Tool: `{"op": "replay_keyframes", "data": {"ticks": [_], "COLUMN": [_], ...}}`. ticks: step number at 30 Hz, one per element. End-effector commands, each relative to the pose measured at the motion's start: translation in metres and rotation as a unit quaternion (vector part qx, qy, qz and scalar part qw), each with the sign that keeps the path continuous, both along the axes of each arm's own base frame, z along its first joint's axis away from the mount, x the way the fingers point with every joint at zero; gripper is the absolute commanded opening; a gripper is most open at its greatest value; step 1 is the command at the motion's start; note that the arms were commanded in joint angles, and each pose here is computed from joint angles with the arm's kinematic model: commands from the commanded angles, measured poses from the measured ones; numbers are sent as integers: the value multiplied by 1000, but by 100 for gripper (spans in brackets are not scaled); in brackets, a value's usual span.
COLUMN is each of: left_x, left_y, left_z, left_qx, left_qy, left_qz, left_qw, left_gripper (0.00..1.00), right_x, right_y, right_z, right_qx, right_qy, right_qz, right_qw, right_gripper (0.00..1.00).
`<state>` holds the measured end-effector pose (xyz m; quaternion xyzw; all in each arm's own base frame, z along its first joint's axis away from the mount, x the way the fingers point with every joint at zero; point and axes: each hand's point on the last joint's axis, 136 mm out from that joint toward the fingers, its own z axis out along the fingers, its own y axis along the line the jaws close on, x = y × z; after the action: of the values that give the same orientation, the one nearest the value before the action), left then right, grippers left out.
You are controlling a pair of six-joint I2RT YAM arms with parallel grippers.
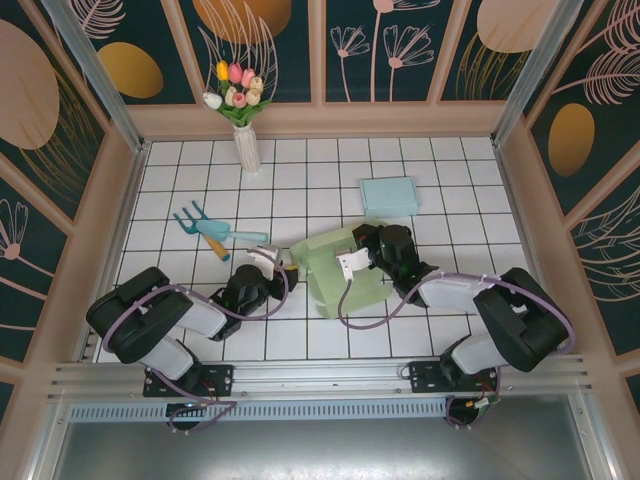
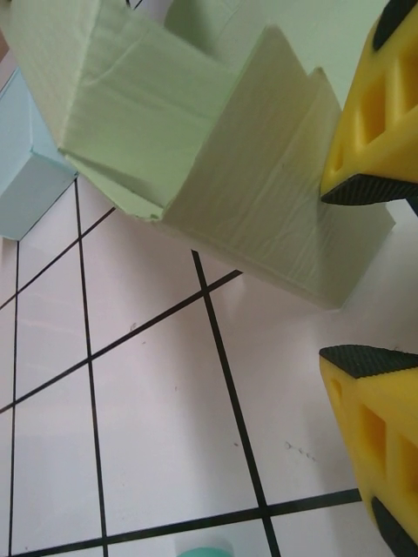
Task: Fold the paper box
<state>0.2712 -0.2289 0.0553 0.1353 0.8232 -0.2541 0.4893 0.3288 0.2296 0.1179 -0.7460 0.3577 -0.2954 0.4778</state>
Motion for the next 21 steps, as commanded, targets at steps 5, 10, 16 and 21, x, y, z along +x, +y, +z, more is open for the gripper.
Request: {"op": "replay_keyframes", "data": {"ticks": [5, 10, 16, 21], "left_x": [1, 6, 17, 23], "left_y": [-13, -17, -19, -21], "left_z": [13, 16, 14, 13], "left_qx": [-12, -18, -20, -21], "left_qy": [-25, -24, -18, -14], "left_qz": [-29, -27, -7, 4], "left_qw": [999, 999, 1000, 1000], "left_gripper": [47, 46, 44, 43], "right_x": [6, 6, 4, 2], "right_y": [-4, -1, 0, 2], "right_z": [-14, -15, -18, -19], "right_qx": [-39, -36, -35, -35], "right_qy": [2, 7, 10, 15], "right_qz": [-6, -2, 3, 7], "right_qw": [999, 999, 999, 999], "right_gripper": [0, 0, 0, 0]}}
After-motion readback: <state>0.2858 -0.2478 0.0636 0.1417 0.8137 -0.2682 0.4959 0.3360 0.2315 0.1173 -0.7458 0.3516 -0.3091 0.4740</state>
